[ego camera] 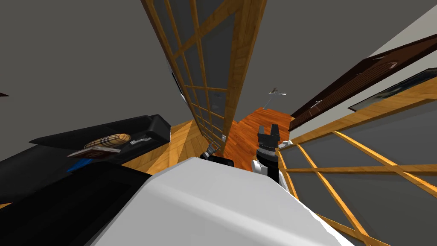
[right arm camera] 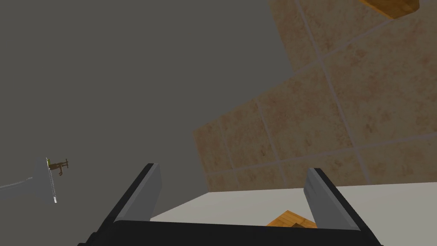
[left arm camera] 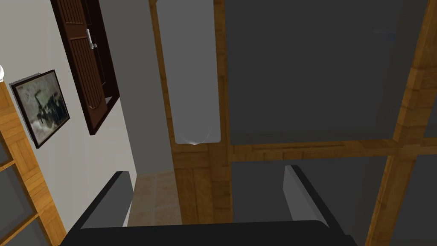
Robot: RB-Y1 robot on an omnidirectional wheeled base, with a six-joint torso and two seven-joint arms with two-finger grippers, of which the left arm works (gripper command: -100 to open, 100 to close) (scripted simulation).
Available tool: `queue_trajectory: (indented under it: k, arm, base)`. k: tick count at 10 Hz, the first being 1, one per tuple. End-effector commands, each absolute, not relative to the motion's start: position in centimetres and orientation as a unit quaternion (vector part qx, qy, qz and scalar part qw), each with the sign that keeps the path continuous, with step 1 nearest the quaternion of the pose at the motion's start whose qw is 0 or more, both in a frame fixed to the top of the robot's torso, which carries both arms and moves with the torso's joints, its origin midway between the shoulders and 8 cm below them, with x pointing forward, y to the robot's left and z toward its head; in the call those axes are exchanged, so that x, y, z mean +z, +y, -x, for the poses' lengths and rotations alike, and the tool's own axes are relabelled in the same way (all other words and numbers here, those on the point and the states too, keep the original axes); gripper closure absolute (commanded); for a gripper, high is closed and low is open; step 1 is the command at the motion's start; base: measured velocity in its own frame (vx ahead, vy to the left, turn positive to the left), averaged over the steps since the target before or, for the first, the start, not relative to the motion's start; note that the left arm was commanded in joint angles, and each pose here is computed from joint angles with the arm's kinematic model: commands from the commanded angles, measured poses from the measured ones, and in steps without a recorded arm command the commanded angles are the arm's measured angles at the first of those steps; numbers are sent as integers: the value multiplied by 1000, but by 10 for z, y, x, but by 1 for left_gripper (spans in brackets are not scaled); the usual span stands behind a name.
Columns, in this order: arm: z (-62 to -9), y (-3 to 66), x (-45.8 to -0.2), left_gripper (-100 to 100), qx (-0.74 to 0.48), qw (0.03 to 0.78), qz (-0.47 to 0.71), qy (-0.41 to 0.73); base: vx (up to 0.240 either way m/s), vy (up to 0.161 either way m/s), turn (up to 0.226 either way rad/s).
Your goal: Push the door open
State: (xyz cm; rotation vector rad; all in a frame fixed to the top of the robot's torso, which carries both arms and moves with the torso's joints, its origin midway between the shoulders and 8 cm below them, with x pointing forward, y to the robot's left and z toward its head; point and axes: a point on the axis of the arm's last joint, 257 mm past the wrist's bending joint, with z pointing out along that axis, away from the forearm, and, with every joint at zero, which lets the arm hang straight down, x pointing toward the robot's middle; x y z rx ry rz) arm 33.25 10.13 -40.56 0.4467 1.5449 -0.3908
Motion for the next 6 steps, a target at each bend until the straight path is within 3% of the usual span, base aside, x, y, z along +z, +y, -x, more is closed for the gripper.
queue_trajectory:
  k: [1, 3, 6]
  arm:
    - [-335, 95, -400, -100, -176, 682, -184, 685]
    - [-334, 110, -406, -100, -166, 676, -202, 689]
    - [-340, 114, -406, -100, -161, 676, -205, 690]
  base:
    - [-188, -11, 42]
    - [0, -42, -17]
    - [199, -107, -17]
